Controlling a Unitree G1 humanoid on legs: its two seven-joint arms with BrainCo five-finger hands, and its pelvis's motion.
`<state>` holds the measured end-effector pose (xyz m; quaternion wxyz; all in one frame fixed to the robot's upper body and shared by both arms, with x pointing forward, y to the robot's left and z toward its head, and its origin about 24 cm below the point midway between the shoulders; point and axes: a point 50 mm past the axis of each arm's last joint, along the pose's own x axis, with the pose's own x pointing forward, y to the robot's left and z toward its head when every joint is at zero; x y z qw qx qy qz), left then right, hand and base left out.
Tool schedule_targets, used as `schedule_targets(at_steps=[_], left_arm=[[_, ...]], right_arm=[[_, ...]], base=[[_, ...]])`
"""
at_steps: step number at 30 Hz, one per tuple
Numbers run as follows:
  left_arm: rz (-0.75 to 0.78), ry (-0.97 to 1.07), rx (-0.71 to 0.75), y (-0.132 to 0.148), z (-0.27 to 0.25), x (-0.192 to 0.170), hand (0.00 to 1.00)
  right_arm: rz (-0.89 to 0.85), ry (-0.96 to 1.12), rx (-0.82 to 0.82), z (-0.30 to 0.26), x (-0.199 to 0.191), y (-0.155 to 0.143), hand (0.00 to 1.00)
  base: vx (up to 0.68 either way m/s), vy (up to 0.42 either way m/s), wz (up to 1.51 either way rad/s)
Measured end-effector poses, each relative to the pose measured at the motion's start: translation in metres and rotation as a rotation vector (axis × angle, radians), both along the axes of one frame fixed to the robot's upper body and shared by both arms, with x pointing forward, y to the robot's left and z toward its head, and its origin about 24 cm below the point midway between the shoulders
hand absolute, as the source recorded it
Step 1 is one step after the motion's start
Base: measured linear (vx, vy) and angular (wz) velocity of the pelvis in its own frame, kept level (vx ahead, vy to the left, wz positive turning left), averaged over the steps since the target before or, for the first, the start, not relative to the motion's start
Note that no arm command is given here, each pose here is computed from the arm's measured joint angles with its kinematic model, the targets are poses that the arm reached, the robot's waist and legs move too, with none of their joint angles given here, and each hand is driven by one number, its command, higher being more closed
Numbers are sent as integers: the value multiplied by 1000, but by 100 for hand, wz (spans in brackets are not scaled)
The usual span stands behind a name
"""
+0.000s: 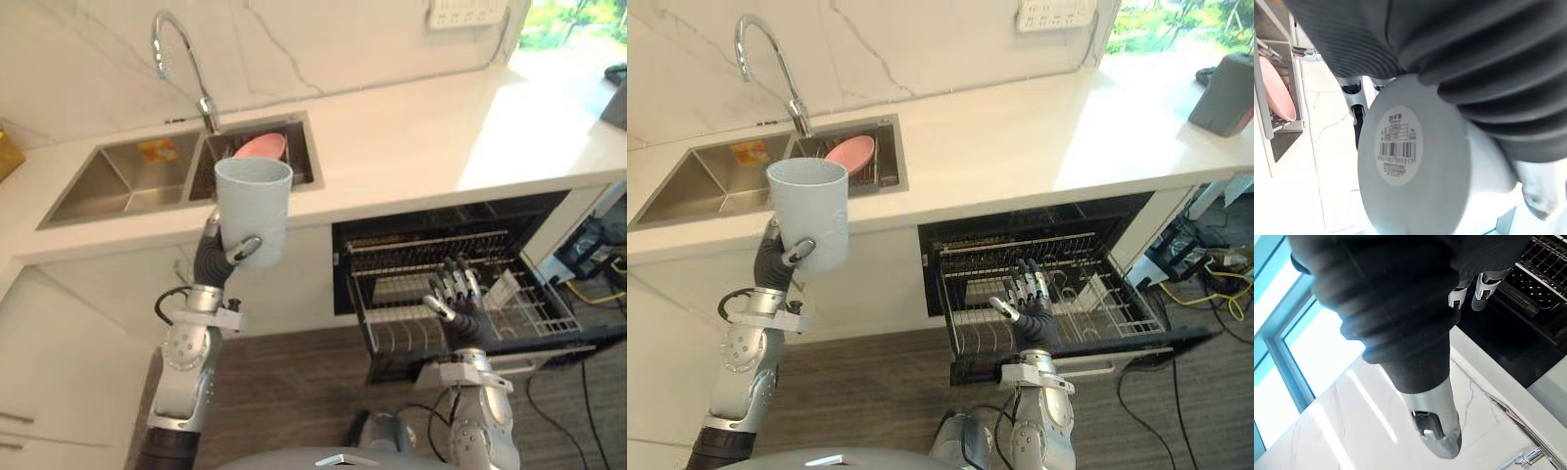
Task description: Walk over to the sink, pick up the cup, carry it to the dishwasher, place the cup inside the dishwasher, then close the dishwasher door
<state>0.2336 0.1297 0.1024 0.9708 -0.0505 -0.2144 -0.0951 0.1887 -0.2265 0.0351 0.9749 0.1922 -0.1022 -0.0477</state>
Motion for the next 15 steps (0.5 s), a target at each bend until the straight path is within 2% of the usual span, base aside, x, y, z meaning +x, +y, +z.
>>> schedule_targets(at_steps=[7,9,12,15], left_arm=[[58,98,-19,3,-21,-2,100],[86,131,-1,5,-29,-8,100],[111,243,23,7,-48,-20,100],[88,260,34,2,-50,-20,100]], right_arm=[[5,-110,-68,17,8,0,0],[55,-115,-65,17,12,9,0],[238,-106,-66,17,21,28,0],[249,-56,-38,8,16,28,0]], base=[[215,2,-69],[162,133,-129],[168,187,-133],[246,289,-31]])
